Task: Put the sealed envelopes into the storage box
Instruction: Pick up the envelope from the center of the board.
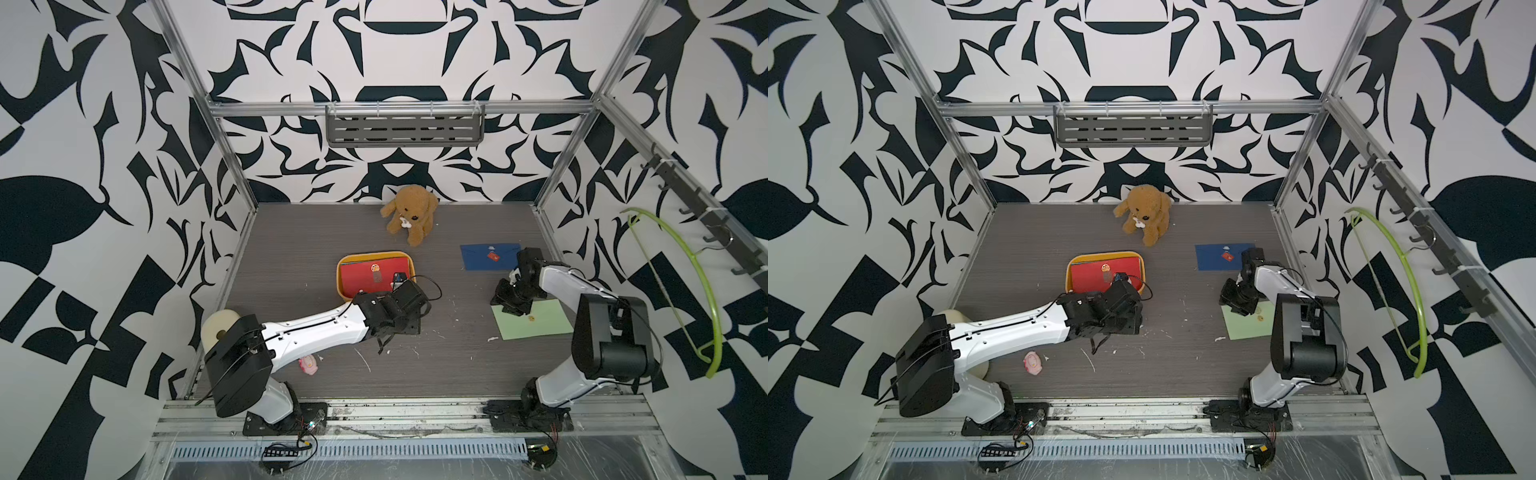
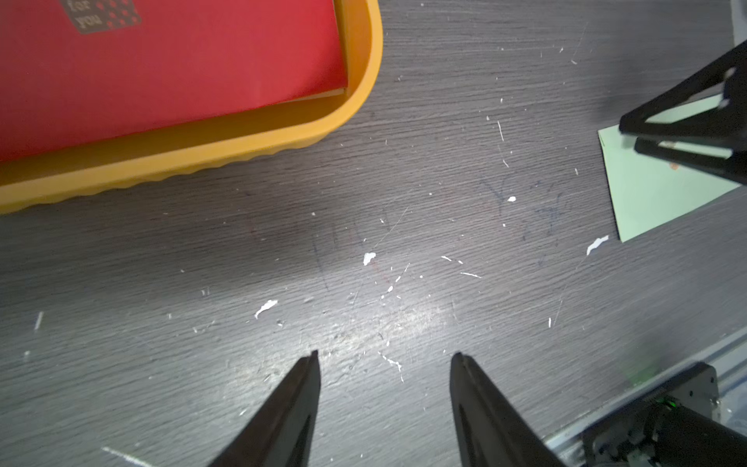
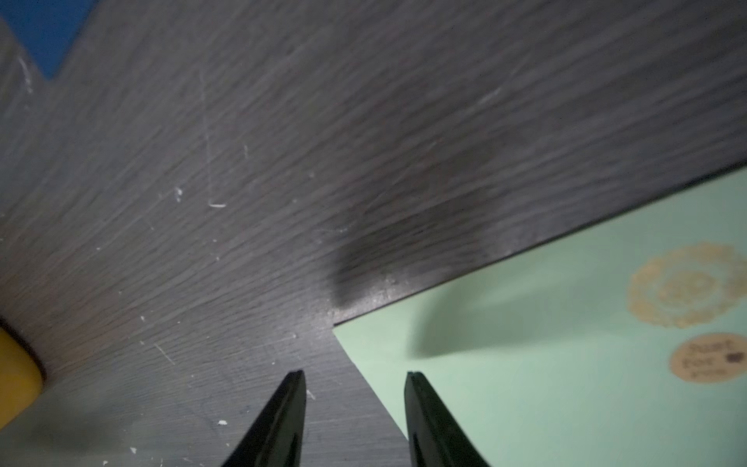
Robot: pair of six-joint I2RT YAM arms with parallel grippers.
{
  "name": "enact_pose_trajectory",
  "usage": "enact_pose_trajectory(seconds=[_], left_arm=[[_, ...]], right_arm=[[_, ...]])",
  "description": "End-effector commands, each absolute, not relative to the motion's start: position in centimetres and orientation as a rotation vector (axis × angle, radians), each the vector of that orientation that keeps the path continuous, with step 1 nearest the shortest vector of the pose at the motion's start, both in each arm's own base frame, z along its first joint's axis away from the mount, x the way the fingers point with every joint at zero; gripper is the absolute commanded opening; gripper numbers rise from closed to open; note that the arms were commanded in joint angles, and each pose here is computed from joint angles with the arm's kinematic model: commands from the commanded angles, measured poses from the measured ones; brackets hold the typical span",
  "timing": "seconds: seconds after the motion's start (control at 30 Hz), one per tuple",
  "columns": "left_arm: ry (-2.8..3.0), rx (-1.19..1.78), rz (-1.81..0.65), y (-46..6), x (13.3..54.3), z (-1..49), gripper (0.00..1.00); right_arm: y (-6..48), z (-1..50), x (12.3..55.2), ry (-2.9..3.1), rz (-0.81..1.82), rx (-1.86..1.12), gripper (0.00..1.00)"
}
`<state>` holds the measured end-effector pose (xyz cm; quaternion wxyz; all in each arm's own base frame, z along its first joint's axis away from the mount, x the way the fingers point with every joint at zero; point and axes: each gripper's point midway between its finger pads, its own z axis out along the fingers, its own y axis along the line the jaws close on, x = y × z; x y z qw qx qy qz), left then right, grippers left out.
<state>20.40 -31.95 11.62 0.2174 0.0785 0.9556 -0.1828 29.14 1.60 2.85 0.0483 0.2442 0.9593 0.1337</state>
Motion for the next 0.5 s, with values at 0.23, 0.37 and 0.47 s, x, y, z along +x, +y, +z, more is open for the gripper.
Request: enact_pose_trajectory(seconds=[0.23,0.37,0.47], left_arm=[[2.593,0.212,-0.504,-31.7,20.9,12.7,0.58],[2.606,0.203,-0.492,-31.1,21.1,12.6,0.58],[2.619,0.191,-0.507,-30.8,21.2,12.3,0.58]], right_arm=[[4.5,1.7,27.5,2.965,0.552,0.711,0.46],[7.6,1.6,27.2,2.979,0.585,0.637,0.46],[10.8,1.3,27.2,2.992,0.617,0.577,0.46]])
